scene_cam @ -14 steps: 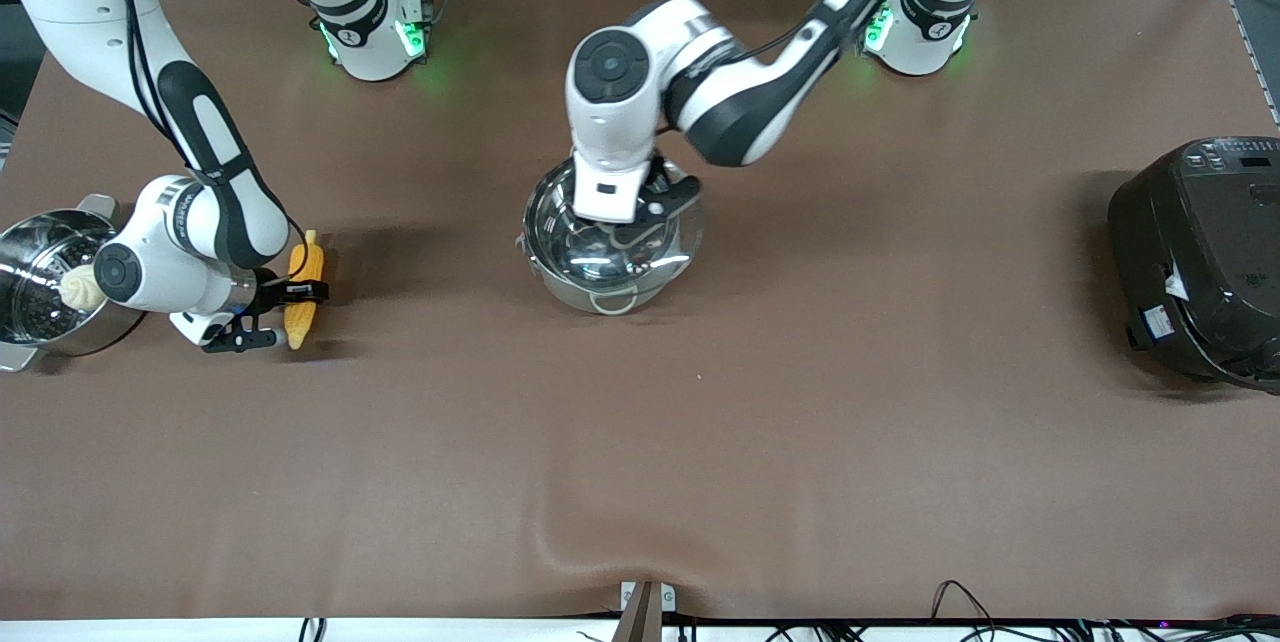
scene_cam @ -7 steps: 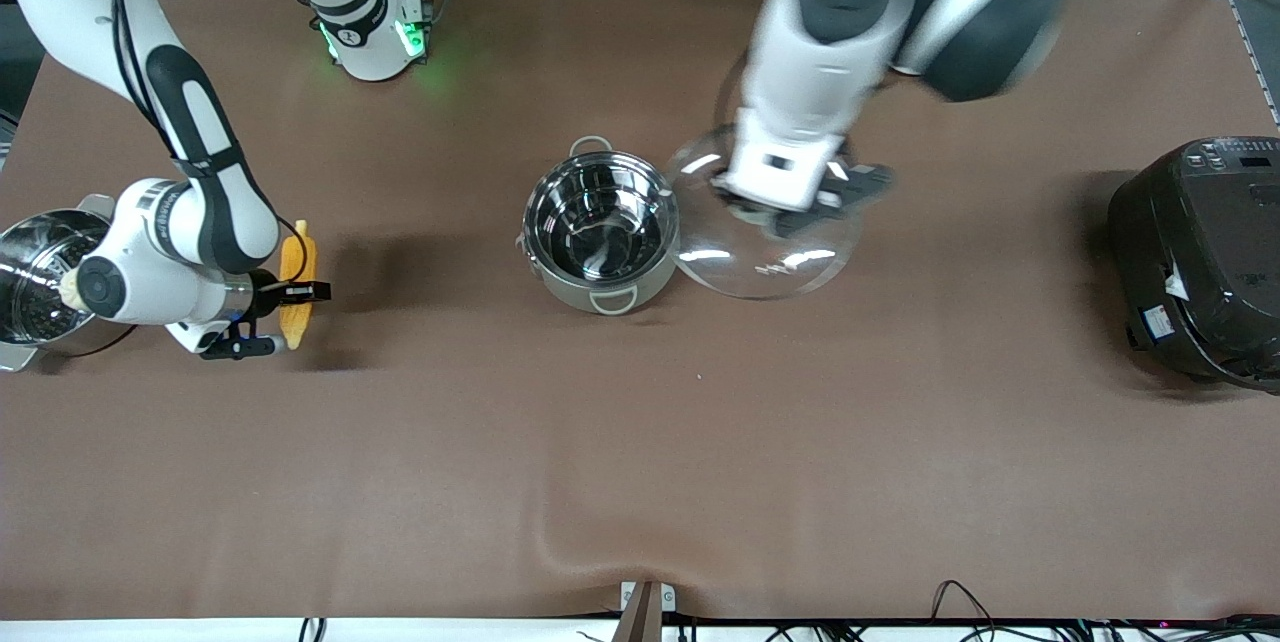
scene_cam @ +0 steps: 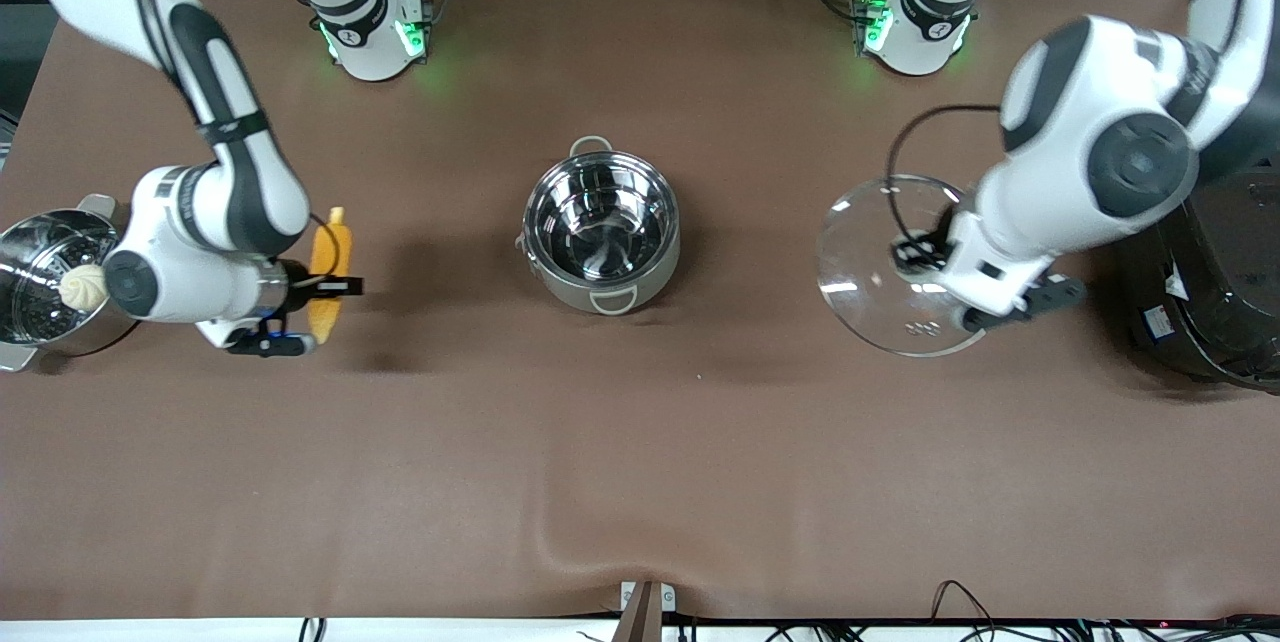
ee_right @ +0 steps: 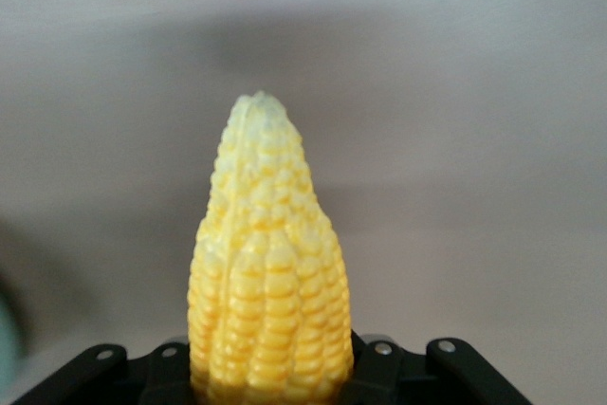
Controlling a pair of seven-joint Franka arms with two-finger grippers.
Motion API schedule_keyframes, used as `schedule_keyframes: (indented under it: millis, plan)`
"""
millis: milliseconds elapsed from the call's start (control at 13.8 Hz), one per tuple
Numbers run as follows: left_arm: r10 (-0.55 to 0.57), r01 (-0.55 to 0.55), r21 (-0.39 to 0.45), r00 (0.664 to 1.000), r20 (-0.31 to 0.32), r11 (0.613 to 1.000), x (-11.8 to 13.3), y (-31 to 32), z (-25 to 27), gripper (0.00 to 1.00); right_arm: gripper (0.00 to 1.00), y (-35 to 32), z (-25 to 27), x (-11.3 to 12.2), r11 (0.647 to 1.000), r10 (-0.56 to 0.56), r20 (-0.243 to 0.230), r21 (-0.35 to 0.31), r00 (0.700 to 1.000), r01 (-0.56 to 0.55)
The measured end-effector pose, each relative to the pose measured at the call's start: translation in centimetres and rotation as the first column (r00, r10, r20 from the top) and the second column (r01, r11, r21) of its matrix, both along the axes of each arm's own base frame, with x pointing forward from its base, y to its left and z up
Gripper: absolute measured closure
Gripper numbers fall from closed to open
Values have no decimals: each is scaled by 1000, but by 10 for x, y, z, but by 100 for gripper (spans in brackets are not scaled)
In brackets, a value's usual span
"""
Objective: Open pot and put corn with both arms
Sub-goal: 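Lift the lid off with the left gripper while the right gripper carries corn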
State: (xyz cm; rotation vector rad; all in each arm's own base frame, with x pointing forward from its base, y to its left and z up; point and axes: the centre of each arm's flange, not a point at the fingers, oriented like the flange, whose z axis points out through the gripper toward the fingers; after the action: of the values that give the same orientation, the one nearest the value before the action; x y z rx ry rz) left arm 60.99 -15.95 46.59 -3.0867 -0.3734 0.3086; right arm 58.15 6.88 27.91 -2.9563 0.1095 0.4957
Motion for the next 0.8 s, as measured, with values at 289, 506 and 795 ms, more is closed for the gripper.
schedule_keyframes:
  millis: [289, 506, 795]
  plan:
    - [-30, 30, -26, 1000, 9, 999, -4, 73, -67, 50, 63, 100, 64, -5, 997, -81, -25, -21, 996, 80]
    - [-27, 27, -30, 1000, 15, 999, -22, 94, -112, 50, 63, 164, 96, -17, 991, -128, -18, -27, 992, 128]
    - [-32, 35, -36, 997, 74, 999, -53, 111, -177, 50, 63, 231, 113, -42, 982, -186, -6, -28, 983, 185]
